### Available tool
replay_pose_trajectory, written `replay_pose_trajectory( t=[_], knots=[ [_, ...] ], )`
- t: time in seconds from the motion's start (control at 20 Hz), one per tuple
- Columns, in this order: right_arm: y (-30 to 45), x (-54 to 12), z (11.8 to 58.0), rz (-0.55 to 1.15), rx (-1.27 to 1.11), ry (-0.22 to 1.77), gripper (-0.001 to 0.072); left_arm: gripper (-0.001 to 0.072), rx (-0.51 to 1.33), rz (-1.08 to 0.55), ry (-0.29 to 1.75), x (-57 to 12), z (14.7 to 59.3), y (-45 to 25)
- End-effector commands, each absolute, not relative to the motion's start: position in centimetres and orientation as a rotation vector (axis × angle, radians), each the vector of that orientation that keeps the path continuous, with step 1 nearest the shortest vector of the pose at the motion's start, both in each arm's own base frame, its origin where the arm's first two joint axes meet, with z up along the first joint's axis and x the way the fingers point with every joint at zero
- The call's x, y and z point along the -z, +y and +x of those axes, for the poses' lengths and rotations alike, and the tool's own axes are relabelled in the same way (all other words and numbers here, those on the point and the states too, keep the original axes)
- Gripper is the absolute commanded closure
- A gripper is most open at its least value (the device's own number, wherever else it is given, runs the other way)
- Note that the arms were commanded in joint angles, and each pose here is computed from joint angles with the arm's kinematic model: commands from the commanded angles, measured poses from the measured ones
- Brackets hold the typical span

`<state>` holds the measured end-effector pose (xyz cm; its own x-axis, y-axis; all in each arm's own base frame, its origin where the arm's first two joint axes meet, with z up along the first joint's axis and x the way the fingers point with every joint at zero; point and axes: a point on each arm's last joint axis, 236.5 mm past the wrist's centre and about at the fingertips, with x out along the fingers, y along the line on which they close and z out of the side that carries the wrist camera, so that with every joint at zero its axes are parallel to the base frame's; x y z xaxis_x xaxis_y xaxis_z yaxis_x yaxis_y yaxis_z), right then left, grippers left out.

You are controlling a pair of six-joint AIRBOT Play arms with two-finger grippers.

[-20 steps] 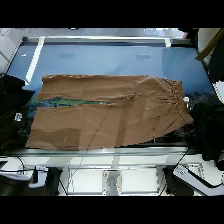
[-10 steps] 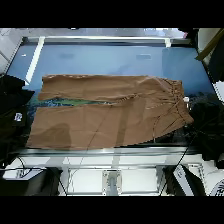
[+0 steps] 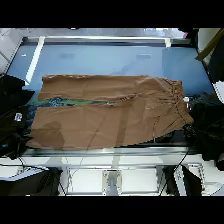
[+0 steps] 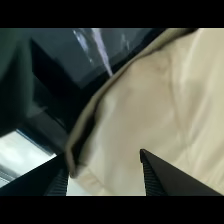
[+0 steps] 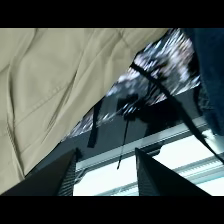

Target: Fold the clothes and pants, and hang the long-sleeved shirts on hangers.

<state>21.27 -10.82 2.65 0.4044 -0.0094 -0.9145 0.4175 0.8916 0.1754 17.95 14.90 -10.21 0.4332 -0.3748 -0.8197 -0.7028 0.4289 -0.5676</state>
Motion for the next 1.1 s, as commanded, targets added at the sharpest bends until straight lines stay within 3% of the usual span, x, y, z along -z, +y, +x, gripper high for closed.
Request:
replay_pose_trajectory(
  t=[0.0, 0.05, 0.1, 0.2, 0.25, 0.45, 0.55, 0.7, 0.8, 1.05],
  knots=[
    [-11.6, -4.7, 21.3, 0.364, 0.307, 1.094, 0.0296, 0.0196, -0.295, -1.100, 1.258, 11.9, 16.9, 15.0],
    [-11.8, -5.5, 21.6, 0.355, 0.311, 1.075, 0.0296, 0.0208, -0.312, -1.104, 1.235, 11.9, 17.3, 15.4],
    [-12.0, -6.1, 21.8, 0.353, 0.318, 1.060, 0.0296, 0.0276, -0.309, -1.125, 1.201, 11.6, 18.1, 15.5],
    [-12.4, -6.9, 22.0, 0.343, 0.328, 1.041, 0.0297, 0.0590, -0.295, -1.173, 1.126, 10.8, 19.7, 15.5],
    [-12.6, -6.9, 21.9, 0.341, 0.340, 1.042, 0.0297, 0.0696, -0.288, -1.177, 1.112, 10.6, 20.0, 15.5],
    [-14.4, -4.1, 19.0, 0.492, 0.476, 1.091, 0.0298, 0.0696, -0.284, -1.169, 1.072, 9.8, 20.7, 15.8],
    [-14.5, -1.7, 18.6, 0.719, 0.478, 1.048, 0.0306, 0.0695, -0.273, -1.147, 1.030, 8.9, 21.4, 16.1],
    [-13.3, 0.8, 22.2, 1.081, 0.298, 0.860, 0.0285, 0.0695, -0.277, -1.134, 0.997, 8.1, 21.8, 16.4],
    [-14.1, 3.6, 24.2, 1.156, 0.295, 0.805, 0.0258, 0.0696, -0.277, -1.133, 0.999, 8.1, 21.8, 16.3],
    [-14.6, 9.1, 28.9, 1.160, 0.323, 0.802, 0.0256, 0.0696, -0.264, -1.138, 1.007, 8.0, 21.7, 16.0]
  ],
)
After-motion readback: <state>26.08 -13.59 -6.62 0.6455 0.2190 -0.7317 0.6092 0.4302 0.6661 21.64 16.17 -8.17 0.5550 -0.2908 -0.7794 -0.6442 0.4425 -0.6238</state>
